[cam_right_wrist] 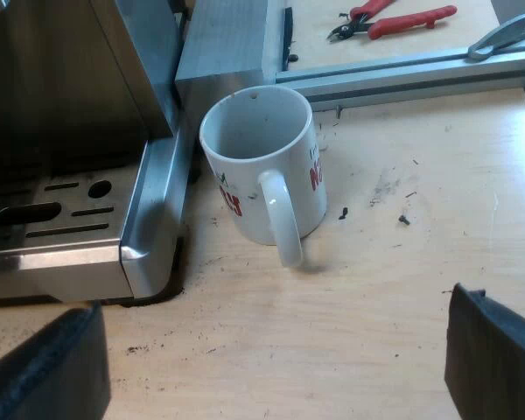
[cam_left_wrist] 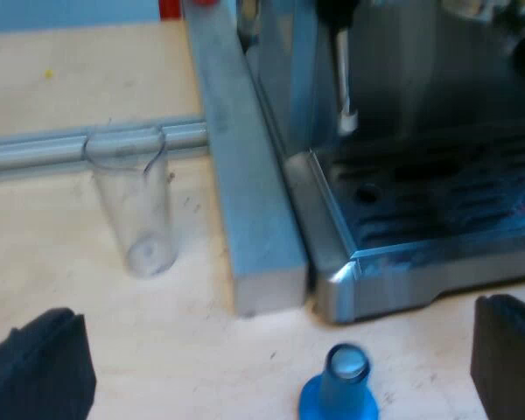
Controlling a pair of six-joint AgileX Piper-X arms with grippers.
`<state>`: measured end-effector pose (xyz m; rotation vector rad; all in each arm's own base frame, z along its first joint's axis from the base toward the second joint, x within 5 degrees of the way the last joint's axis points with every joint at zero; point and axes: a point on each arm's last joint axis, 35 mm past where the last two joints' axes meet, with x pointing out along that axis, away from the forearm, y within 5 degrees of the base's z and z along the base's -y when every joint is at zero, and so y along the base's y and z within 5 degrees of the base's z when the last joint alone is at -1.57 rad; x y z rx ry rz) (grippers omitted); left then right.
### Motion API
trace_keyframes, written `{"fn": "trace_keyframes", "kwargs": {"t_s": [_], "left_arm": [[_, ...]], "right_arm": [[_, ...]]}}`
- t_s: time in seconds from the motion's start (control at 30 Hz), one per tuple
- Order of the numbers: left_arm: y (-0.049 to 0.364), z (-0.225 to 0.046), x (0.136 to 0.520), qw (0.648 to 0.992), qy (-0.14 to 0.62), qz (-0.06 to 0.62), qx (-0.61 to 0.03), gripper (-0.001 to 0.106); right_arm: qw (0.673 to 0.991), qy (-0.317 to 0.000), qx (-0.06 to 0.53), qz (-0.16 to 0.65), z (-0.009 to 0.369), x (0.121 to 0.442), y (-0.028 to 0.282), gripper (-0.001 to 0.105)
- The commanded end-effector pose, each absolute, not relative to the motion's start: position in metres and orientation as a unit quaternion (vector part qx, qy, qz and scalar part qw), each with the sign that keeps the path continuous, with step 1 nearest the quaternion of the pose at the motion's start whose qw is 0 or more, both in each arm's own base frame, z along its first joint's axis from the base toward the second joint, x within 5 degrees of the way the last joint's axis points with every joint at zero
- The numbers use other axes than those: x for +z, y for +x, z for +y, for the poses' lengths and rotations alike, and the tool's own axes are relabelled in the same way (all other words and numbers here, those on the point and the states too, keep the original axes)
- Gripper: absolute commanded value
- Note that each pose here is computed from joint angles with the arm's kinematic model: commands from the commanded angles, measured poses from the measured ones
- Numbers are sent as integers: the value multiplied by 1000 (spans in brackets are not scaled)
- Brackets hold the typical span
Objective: Place mug into machine
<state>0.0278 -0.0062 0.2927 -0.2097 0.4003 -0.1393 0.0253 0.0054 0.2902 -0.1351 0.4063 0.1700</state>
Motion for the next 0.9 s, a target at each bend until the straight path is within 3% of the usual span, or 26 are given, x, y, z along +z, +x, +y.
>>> {"fn": "trace_keyframes", "kwargs": {"t_s": [0.03,0.3,0.47,0.7,0.9], "left_arm": [[25,-7,306,973,-112,182,-89,89],[20,-12,323,964,-110,169,-171,89],[28,-19,324,940,-109,193,-261,89],[26,-26,322,902,-103,209,-363,89],[33,-35,311,863,-105,203,-450,89]], "right_arm": [[975,-68,84,194,5,297,25,79],[975,-69,96,187,6,319,23,79],[956,-70,145,247,9,335,33,79],[931,-117,201,282,13,339,51,79],[919,-124,219,303,16,335,62,79]]}}
